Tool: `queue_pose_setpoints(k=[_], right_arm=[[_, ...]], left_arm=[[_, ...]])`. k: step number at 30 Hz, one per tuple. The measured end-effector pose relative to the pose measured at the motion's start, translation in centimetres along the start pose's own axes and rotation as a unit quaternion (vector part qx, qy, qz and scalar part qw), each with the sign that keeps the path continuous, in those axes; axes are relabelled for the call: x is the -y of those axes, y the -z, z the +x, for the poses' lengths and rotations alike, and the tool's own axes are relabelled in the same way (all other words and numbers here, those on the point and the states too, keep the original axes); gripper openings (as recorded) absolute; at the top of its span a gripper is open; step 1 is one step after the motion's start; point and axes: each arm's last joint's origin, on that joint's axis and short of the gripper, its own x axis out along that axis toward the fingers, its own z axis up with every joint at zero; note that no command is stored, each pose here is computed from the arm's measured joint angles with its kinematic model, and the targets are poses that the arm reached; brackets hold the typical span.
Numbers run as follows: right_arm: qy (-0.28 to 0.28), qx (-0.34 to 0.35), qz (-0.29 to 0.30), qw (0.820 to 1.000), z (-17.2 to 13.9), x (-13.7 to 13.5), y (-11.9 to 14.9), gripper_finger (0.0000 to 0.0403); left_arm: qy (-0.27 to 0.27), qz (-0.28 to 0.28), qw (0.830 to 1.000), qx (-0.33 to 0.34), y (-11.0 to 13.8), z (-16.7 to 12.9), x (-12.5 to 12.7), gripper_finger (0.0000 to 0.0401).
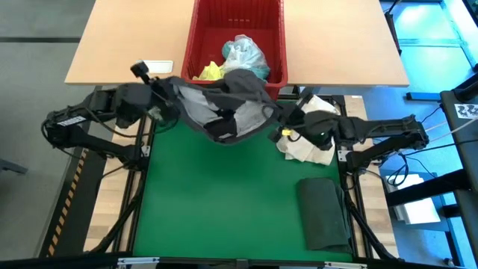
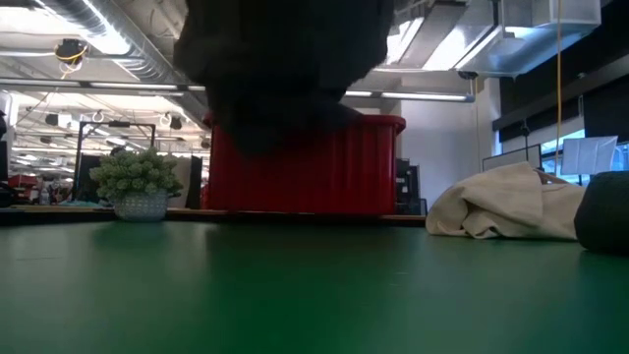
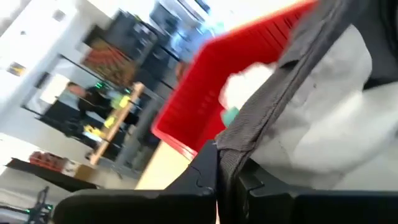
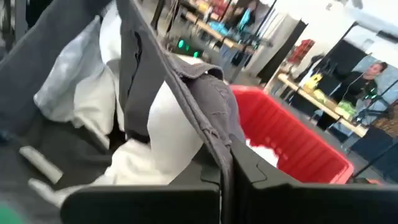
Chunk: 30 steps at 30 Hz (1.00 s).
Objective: Fold Laundry from Bin
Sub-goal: Fold the gray short
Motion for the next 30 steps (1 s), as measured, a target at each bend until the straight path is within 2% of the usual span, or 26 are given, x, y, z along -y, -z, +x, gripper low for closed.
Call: queue_pose_setpoints(k=[6,13,22,30], right_arm=[[0.004,0.047,0.001,0.999,-0.9,1.8,-2.8,0.0003],[-0.048,0.095,0.007,0.994,-1.7,2.8,-4.7,0.0003],[-0.146,0.162,0.018,0.976,-2.7,3.5,-6.4,0.0003],[-0.191,0.179,0.032,0.965,-3.4,4.2,-7.2,0.0003]], left_arm=[[-0.033,-0.001,0.998,0.055,-1.7,-1.0,-2.3,0.0],[-0.044,-0.024,0.994,0.094,-2.6,-2.3,-4.6,0.0],[0.005,-0.033,0.987,0.156,-3.2,-4.4,-5.0,0.0],[0.072,-0.033,0.977,0.197,-3.4,-6.2,-3.7,0.0]])
